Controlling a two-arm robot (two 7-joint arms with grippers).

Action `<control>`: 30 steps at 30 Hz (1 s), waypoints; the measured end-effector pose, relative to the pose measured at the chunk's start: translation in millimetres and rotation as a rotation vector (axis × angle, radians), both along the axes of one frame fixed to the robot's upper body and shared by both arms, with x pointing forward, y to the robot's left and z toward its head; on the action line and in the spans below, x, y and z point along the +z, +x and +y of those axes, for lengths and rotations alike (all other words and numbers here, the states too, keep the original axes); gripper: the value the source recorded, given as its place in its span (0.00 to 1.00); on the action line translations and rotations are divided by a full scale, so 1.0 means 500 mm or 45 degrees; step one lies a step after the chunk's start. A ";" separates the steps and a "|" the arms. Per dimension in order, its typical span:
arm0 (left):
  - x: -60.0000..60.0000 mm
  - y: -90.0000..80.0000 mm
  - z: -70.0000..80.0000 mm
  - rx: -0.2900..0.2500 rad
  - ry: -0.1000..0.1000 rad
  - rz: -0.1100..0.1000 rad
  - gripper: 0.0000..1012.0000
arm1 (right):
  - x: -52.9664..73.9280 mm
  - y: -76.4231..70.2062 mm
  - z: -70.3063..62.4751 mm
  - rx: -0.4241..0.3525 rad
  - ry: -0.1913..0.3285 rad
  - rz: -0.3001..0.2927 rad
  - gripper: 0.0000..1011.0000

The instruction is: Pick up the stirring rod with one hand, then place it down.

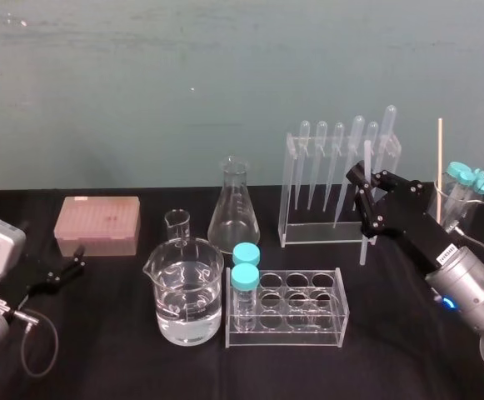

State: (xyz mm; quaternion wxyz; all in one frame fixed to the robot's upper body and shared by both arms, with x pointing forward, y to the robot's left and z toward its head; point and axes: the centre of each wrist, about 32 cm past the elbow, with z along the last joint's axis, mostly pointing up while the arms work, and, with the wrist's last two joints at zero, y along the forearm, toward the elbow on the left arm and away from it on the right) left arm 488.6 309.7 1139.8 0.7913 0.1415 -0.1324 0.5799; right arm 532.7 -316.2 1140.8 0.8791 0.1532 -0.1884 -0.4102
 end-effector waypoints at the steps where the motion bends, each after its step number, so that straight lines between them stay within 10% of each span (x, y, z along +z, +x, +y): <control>1: 0.000 0.000 0.000 0.000 0.000 0.000 0.99 | 0.000 0.000 0.000 0.000 0.000 0.000 0.07; 30: 0.000 0.000 0.000 0.000 0.000 0.000 0.99 | 0.000 0.000 0.000 0.000 0.000 0.000 0.07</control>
